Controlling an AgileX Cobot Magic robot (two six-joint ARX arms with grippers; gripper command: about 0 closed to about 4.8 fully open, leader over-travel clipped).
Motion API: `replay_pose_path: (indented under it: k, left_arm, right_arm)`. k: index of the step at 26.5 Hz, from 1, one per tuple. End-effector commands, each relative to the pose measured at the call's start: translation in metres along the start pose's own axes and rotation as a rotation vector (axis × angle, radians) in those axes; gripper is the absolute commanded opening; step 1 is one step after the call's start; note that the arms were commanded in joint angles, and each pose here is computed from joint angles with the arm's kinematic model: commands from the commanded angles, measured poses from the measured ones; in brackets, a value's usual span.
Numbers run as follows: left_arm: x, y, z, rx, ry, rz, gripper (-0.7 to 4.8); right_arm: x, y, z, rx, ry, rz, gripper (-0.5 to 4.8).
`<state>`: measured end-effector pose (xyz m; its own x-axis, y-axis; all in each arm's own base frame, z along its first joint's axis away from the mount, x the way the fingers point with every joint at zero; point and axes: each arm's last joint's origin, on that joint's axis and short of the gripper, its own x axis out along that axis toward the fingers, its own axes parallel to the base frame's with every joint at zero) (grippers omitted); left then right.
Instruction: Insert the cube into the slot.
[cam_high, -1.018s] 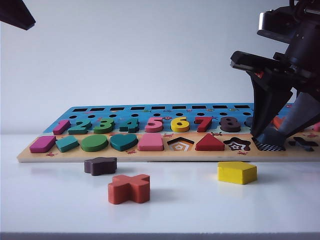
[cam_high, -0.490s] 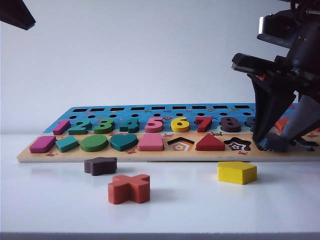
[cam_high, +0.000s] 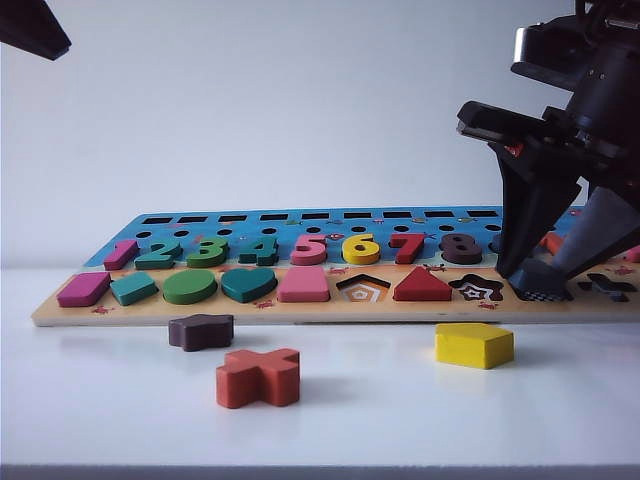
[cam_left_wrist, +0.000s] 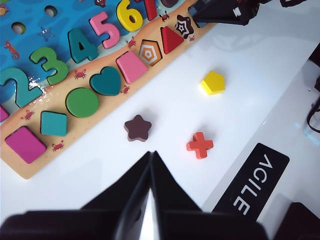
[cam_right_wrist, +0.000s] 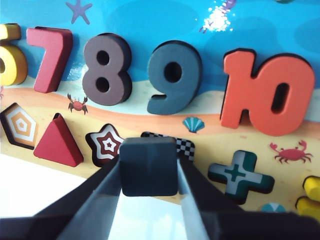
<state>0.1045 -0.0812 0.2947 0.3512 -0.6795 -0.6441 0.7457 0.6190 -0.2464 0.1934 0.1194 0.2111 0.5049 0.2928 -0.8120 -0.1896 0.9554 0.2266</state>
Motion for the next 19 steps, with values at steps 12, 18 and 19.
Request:
replay_pose_path:
  k: [12,18,19]
  left_arm:
    - [-0.0005,-0.0001,0.0021,0.009,-0.015,-0.005,0.1]
    - [-0.0005,-0.0001,0.0021,0.009,-0.015,-0.005,0.1]
    - [-0.0005,-0.0001,0.0021,0.009,-0.015,-0.005,0.1]
  right_arm:
    - [-0.0096,0.0003,0.0011,-0.001,-0.026,0.006,2.08]
    - [-0.0108,-0.0024,-0.0044,-0.002,0.027,-0.021,2.2]
    - [-0.0108,-0.0023,-0.0041,-0.002,0.024,-0.021,2.21]
